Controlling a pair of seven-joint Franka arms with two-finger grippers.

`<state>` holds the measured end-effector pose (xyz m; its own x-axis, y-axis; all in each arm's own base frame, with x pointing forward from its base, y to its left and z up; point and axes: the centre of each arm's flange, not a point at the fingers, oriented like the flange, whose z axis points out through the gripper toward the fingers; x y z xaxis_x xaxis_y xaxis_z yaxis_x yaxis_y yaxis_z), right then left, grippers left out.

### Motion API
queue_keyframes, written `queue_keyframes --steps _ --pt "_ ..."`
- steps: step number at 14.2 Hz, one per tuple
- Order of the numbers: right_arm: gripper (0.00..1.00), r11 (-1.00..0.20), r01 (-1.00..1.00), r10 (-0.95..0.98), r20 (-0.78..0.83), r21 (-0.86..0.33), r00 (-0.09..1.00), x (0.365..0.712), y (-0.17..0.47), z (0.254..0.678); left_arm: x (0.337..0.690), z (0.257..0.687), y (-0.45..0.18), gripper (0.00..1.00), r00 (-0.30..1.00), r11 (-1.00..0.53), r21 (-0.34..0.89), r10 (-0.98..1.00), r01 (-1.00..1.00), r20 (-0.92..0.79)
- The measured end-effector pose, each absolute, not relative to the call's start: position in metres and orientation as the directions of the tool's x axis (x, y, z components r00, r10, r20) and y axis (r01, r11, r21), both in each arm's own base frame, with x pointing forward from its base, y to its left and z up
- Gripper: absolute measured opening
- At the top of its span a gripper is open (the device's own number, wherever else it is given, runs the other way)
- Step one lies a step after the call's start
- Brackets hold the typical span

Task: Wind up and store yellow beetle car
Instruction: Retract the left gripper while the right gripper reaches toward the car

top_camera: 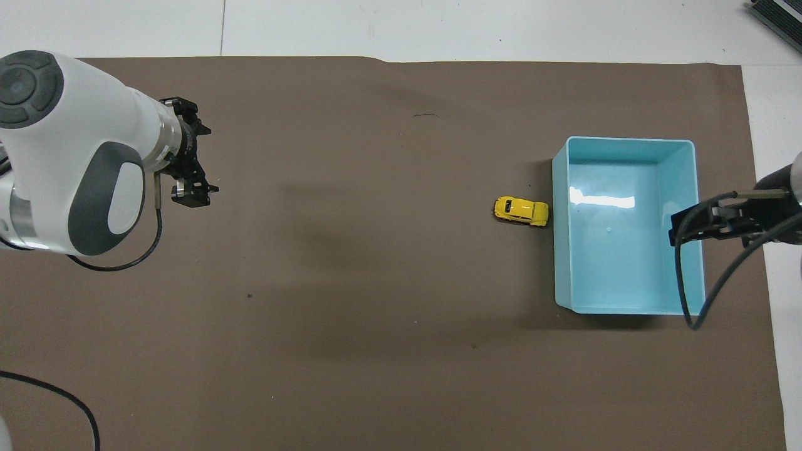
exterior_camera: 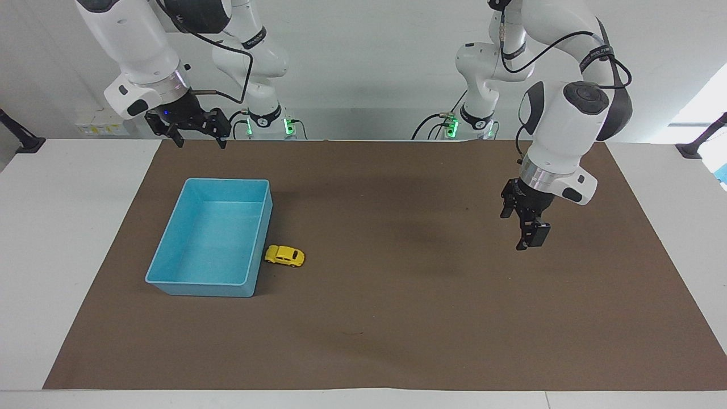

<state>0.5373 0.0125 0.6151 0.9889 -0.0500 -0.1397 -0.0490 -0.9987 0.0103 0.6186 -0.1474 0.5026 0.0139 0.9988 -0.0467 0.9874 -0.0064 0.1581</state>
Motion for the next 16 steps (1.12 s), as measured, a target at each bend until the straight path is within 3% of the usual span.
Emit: queue_keyframes --steps 6,11,16 --pt "1.0 -0.997 -0.08 -0.081 -0.14 0.011 0.987 0.537 -0.004 0.615 0.602 0.551 -0.11 1.0 0.276 -0.272 0.174 0.961 0.946 0.0" --pt "1.0 -0.996 -0.084 -0.085 -0.12 0.009 0.989 0.54 -0.004 0.616 0.592 0.58 -0.101 1.0 0.409 -0.407 0.188 0.912 0.894 0.028" --pt "1.0 -0.972 -0.232 -0.233 -0.096 0.024 0.968 0.543 0.004 0.617 0.586 0.612 -0.081 1.0 0.648 -0.652 0.172 0.756 0.738 0.086"
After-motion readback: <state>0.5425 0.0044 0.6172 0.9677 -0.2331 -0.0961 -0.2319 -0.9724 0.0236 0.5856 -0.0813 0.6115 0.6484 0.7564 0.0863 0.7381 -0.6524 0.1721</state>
